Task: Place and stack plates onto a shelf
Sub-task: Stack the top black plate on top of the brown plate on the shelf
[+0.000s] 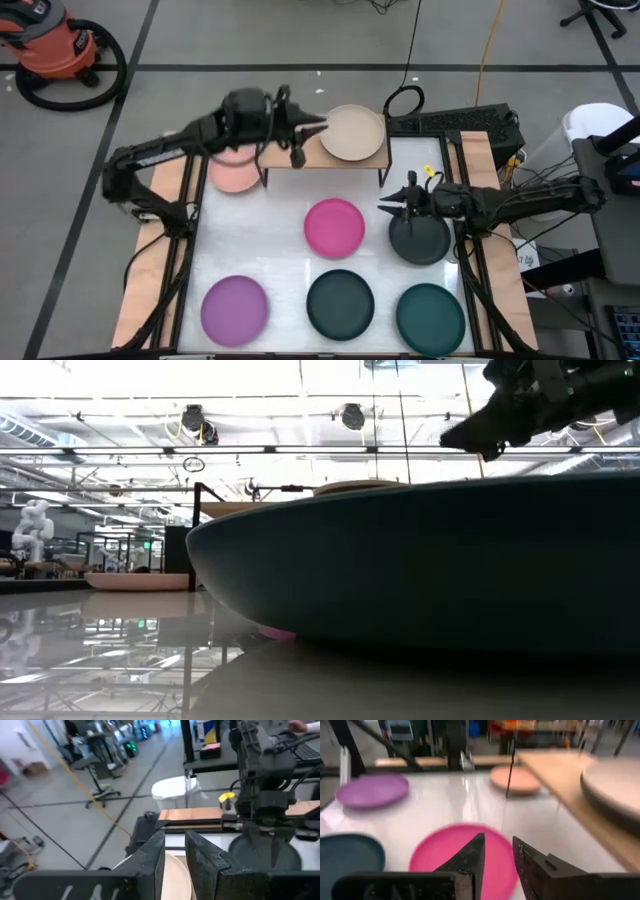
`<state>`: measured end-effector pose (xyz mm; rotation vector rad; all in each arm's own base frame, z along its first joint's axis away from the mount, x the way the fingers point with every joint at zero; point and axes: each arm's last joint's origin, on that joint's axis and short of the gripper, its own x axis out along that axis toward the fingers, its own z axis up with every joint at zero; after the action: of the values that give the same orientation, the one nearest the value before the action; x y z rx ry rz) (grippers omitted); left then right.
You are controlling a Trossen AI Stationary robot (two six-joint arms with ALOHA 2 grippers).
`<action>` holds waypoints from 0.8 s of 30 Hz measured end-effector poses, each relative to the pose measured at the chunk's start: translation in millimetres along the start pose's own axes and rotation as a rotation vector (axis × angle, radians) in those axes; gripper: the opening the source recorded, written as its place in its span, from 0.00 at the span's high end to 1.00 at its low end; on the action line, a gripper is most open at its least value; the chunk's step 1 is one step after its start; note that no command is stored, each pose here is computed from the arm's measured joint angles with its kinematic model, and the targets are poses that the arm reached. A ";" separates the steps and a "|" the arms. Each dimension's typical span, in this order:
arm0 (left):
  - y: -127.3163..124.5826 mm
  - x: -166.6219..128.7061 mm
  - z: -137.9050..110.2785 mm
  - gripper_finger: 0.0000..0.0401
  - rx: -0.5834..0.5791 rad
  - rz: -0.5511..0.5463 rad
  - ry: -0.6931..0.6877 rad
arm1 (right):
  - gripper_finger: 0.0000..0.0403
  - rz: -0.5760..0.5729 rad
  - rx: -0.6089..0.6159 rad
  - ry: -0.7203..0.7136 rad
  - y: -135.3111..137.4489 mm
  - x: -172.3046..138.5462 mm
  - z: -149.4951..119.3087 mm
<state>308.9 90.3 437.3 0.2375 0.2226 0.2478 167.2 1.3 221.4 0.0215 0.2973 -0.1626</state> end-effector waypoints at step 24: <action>-63.3 -50.3 -173.5 0.80 -0.261 0.050 -0.382 | 0.80 -0.241 0.075 0.606 4.4 7.6 4.7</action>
<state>232.4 52.5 266.0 0.0285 -0.1937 0.2732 176.5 4.2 223.7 0.1107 0.8995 -0.4078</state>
